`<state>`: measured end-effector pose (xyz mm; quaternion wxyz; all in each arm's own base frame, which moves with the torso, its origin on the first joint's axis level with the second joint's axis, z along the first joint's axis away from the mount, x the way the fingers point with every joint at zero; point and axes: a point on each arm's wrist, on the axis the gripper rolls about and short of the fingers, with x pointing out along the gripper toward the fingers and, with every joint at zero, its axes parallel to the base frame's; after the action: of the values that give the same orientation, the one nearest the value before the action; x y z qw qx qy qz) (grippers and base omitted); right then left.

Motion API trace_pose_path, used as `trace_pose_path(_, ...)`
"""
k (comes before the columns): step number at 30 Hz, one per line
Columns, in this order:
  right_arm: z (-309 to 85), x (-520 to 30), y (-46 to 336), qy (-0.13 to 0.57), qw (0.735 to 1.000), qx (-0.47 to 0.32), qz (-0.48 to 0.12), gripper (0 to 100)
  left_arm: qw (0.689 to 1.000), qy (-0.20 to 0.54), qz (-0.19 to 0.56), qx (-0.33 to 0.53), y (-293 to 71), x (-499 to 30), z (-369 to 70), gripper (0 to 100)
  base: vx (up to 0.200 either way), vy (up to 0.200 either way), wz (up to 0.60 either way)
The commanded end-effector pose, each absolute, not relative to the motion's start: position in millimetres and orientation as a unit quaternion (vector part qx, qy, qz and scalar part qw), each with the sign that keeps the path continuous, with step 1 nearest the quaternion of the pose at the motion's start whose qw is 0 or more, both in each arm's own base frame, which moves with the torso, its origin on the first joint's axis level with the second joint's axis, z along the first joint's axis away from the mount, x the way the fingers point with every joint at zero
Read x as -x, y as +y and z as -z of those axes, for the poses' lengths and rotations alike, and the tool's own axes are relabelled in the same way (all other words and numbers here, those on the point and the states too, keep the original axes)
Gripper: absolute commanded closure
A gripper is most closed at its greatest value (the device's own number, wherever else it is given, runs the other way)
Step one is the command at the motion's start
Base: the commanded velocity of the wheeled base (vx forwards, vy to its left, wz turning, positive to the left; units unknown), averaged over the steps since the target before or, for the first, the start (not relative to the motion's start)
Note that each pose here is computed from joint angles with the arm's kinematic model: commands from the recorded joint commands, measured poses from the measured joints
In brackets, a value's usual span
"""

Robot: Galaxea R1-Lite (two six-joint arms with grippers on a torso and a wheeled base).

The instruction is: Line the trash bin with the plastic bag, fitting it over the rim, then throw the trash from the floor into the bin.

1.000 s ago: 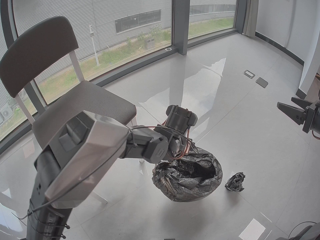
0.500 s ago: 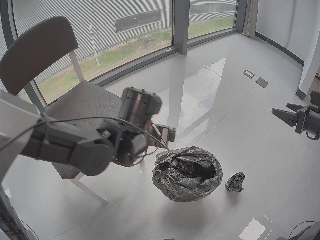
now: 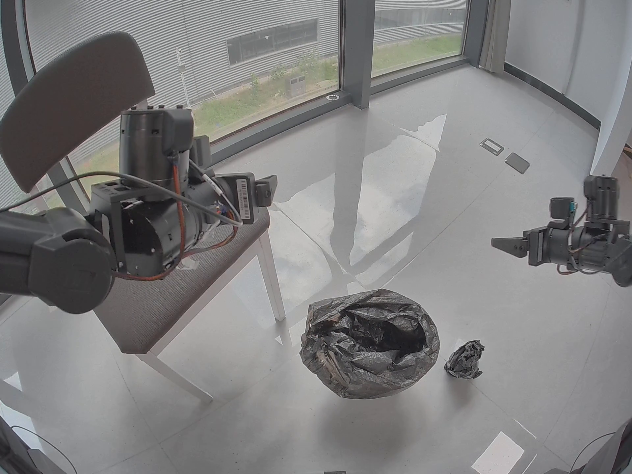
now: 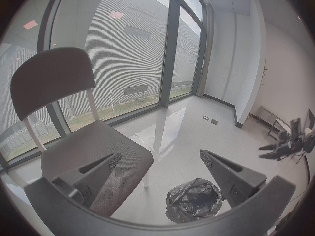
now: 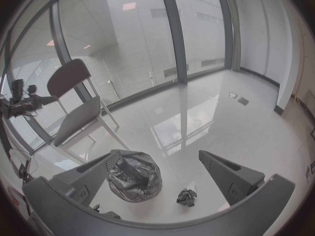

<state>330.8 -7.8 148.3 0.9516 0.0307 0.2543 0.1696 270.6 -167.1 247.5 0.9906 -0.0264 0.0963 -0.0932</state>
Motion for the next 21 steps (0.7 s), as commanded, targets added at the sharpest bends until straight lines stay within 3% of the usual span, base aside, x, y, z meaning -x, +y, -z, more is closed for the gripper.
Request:
trace_pose_path(1,-56.3,-397.6,-25.0,0.382,0.911,-0.041,-0.148,0,0.993,0.071,0.086,0.04,-151.1,-254.3,-259.3,0,0.0,0.0,0.0)
trace_pose_path(9,-2.2,-406.9,-35.3,0.448,0.88,-0.024,-0.154,0,0.994,0.057,0.086,0.047,-145.1,-245.7,-263.8,0,0.0,0.0,0.0)
trace_pose_path(13,32.9,-419.9,-48.7,0.49,0.862,-0.024,-0.13,0,0.993,0.062,0.085,0.044,-144.8,-246.0,-260.7,0,0.0,0.0,0.0)
trace_pose_path(21,54.4,-431.0,-57.1,0.508,0.852,-0.03,-0.12,0,0.993,0.069,0.085,0.04,-147.6,-250.4,-255.2,0,0.0,0.0,0.0)
